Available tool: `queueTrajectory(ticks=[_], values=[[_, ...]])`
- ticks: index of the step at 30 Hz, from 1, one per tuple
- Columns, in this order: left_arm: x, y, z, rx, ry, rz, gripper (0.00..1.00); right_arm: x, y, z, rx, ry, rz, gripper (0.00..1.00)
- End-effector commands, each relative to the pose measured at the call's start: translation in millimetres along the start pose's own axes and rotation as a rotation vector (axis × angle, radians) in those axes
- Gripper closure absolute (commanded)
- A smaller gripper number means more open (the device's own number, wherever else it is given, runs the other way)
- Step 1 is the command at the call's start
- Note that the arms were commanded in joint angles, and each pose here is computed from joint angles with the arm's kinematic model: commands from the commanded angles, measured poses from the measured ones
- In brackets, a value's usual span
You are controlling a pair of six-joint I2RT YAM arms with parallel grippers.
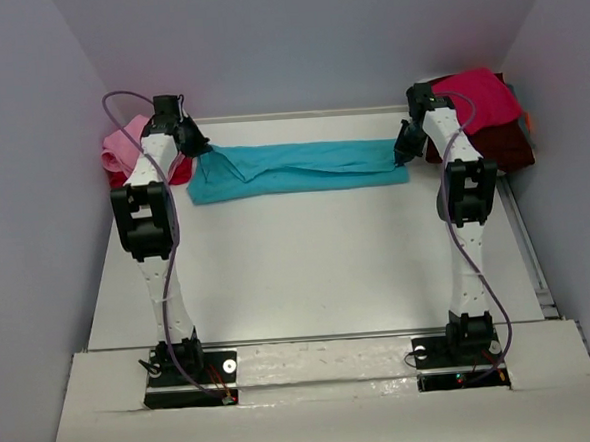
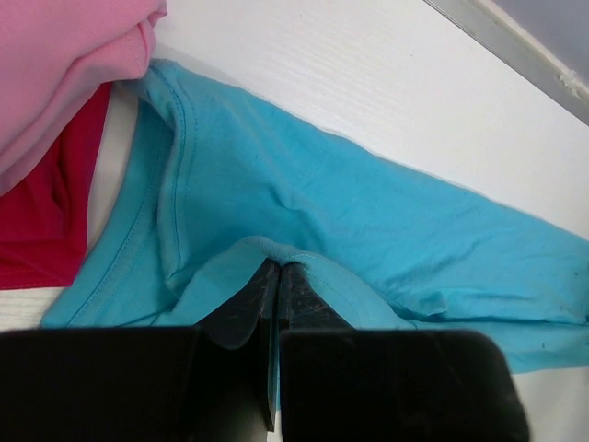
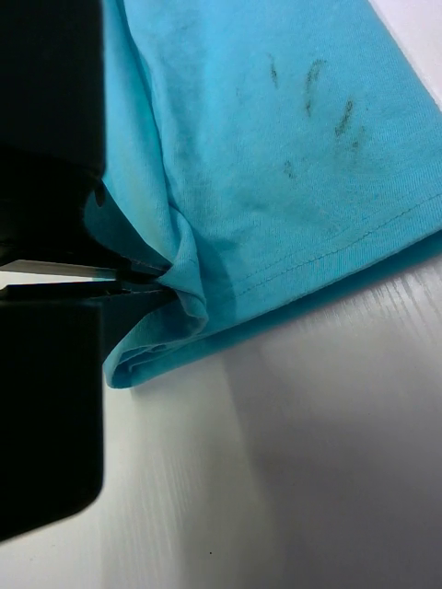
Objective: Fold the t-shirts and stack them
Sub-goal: Fold the other side of the tshirt into a rectangle
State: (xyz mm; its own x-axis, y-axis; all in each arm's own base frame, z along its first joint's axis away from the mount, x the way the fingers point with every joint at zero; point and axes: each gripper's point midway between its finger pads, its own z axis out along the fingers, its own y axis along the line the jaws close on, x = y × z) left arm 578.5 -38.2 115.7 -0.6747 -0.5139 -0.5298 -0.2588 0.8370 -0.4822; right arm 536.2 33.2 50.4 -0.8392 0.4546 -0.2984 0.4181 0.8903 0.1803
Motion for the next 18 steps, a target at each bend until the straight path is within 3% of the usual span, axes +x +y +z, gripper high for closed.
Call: queueTrajectory(ticks=[1, 3, 6, 7, 10, 14, 18], values=[[-22, -12, -3, 0.02, -0.062, -0.005, 0.94, -21, 4, -4, -0.04, -0.059, -0.004, 0.92], [-18, -10, 2, 0.018, -0.048, -0.012, 0.94, -20, 4, -3, -0.039, -0.057, -0.006, 0.89], [-11, -10, 7, 0.01, -0.035, -0.012, 0.85, -21, 4, -5, -0.039, -0.063, -0.01, 0.7], [-12, -10, 7, 0.014, -0.038, -0.011, 0.79, -21, 3, -7, -0.036, -0.065, -0.013, 0.55], [-13, -11, 8, 0.021, -0.046, -0.009, 0.65, -23, 2, -9, -0.033, -0.08, -0.021, 0.4], [-16, -20, 5, 0.034, -0.068, 0.004, 0.4, -28, 3, -17, -0.037, -0.102, -0.021, 0.34], [-19, -27, 1, 0.043, -0.085, 0.021, 0.35, -27, 5, -20, -0.048, -0.099, -0.017, 0.33]])
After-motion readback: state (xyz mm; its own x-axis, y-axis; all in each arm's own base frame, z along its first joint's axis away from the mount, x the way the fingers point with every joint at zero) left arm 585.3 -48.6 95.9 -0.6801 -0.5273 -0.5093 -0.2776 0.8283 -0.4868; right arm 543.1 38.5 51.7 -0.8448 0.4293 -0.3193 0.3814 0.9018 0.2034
